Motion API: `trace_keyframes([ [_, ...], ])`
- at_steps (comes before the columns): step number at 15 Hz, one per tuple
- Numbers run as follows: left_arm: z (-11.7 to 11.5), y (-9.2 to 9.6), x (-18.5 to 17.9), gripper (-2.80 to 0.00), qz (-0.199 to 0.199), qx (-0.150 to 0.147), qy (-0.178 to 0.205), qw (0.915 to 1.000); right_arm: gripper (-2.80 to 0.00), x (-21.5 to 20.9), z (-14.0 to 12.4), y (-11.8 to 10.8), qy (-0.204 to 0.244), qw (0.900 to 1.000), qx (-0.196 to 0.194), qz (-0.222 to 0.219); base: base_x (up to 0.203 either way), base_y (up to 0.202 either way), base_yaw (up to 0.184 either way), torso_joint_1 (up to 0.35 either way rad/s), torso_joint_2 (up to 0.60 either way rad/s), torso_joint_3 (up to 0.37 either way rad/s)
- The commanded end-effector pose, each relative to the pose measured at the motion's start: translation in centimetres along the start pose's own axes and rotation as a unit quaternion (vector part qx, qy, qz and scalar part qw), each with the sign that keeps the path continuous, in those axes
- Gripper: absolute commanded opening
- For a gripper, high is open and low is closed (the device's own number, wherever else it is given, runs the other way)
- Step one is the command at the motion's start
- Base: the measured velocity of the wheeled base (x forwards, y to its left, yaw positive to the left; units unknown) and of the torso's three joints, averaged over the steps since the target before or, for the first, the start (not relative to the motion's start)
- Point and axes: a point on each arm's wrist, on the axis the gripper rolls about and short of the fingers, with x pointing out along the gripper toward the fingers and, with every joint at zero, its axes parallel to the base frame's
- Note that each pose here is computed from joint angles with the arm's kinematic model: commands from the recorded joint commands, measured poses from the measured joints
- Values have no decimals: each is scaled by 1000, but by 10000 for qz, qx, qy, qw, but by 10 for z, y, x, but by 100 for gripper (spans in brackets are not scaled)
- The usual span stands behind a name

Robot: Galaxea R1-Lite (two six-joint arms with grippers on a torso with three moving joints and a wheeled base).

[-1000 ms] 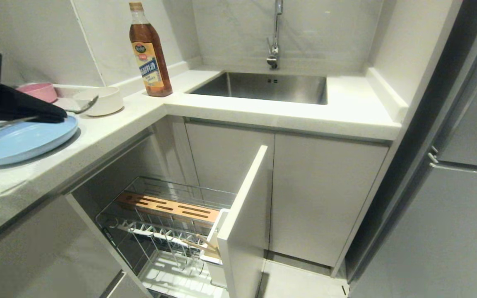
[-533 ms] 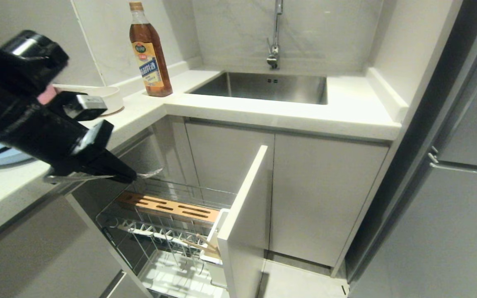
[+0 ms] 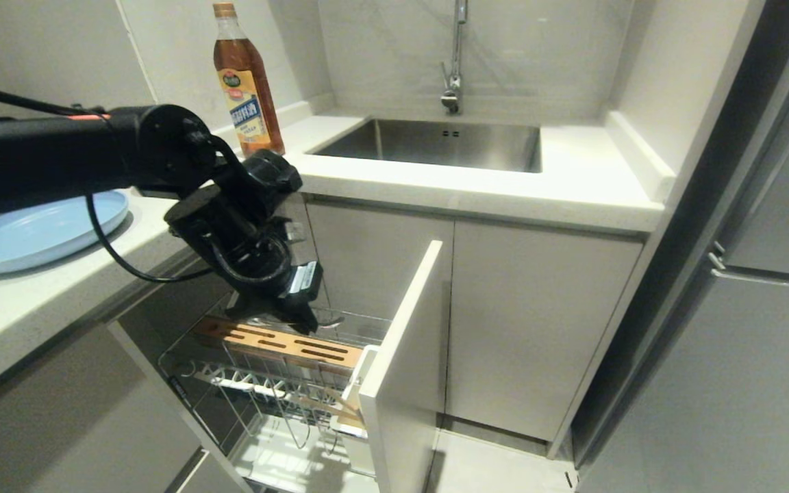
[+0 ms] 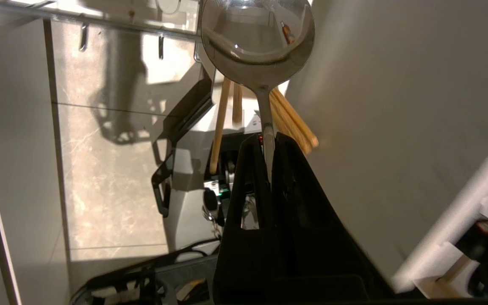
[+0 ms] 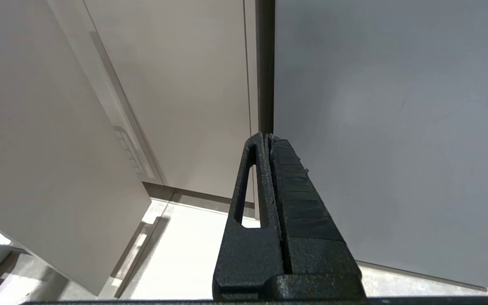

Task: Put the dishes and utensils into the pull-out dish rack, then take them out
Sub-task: Pick up the spoon and place it in the cupboard

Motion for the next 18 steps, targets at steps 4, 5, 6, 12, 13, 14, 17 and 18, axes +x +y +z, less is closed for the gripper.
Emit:
trace_keyframes([
  [4,11,-7,61,-280,184,52,647,9977,-280,0,0,0,1,10000,2,-1,0,0,0,0,0,0],
  [5,13,-8,68,-280,175,68,647,9977,-280,0,0,0,1,10000,2,-1,0,0,0,0,0,0],
  [6,14,-9,72,-280,182,70,681,9975,-280,0,0,0,1,10000,-5,-1,0,0,0,0,0,0],
  [12,12,-16,92,-280,215,145,906,9956,-280,0,0,0,1,10000,2,-1,0,0,0,0,0,0],
  [13,12,-18,96,-280,219,175,933,9952,-280,0,0,0,1,10000,-4,-1,0,0,0,0,0,0],
  [14,13,-18,100,-280,221,187,944,9951,-280,0,0,0,1,10000,-5,-1,0,0,0,0,0,0],
  [17,16,-20,108,-280,194,243,875,9957,-280,0,0,0,1,10000,1,-1,0,0,0,0,0,0],
  [18,18,-21,111,-280,176,254,831,9961,-280,0,0,0,1,10000,1,-1,0,0,0,0,0,0],
])
